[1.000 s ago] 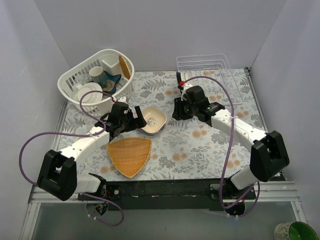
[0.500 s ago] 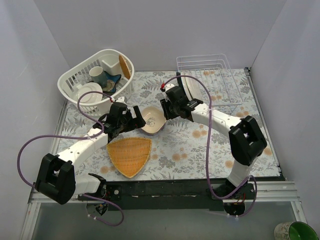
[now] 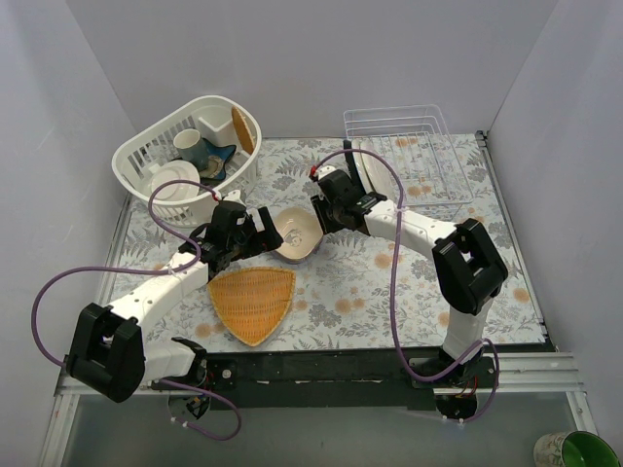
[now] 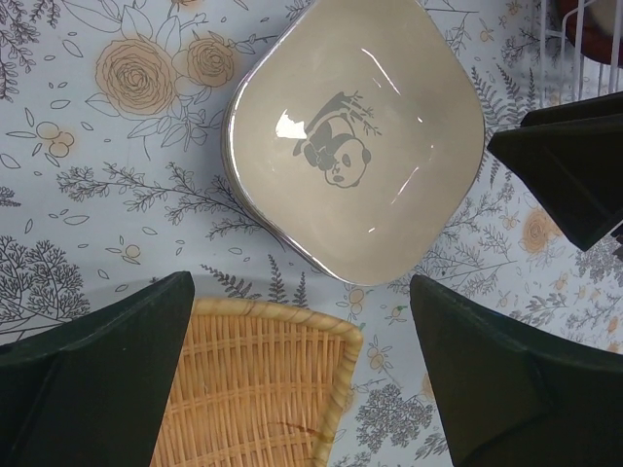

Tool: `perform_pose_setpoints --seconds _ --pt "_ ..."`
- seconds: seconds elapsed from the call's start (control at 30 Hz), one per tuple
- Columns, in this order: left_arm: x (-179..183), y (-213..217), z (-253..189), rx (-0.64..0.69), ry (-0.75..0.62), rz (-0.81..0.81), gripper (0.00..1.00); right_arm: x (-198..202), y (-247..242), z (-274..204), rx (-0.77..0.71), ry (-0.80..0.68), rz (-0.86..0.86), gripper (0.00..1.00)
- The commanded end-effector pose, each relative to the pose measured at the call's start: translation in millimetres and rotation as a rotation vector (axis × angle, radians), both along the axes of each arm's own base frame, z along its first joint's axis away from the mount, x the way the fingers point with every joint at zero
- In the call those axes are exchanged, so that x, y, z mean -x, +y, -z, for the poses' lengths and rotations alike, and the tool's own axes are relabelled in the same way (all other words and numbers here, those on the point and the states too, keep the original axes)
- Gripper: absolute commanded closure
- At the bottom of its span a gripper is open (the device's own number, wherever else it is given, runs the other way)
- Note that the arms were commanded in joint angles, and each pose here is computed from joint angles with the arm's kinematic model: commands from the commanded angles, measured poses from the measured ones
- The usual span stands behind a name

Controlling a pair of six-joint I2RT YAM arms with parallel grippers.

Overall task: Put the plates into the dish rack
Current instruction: Pick up the plate at the center of the board.

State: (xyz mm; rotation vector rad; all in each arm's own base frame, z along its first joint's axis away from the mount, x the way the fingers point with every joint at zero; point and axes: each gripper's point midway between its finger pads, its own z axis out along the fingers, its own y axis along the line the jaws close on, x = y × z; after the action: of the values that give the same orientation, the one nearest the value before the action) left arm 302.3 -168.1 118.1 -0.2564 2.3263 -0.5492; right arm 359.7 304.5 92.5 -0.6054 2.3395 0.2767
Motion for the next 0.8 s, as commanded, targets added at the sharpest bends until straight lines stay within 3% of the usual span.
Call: perform_pose_setpoints --seconds 0.0,0.3,0.77 --pt "1 3 -6 0.009 -0.021 -0.012 0.07 -9 15 -12 -0.032 -0.047 -0.022 0.58" --pt "3 5 -8 0.010 -0.026 -0.017 0.07 -7 24 -2 -0.035 -0.026 -0.046 0.61" --pt "6 7 -6 0.006 -0.019 -0.022 0.07 -6 24 2 -0.039 -0.025 -0.049 0.78"
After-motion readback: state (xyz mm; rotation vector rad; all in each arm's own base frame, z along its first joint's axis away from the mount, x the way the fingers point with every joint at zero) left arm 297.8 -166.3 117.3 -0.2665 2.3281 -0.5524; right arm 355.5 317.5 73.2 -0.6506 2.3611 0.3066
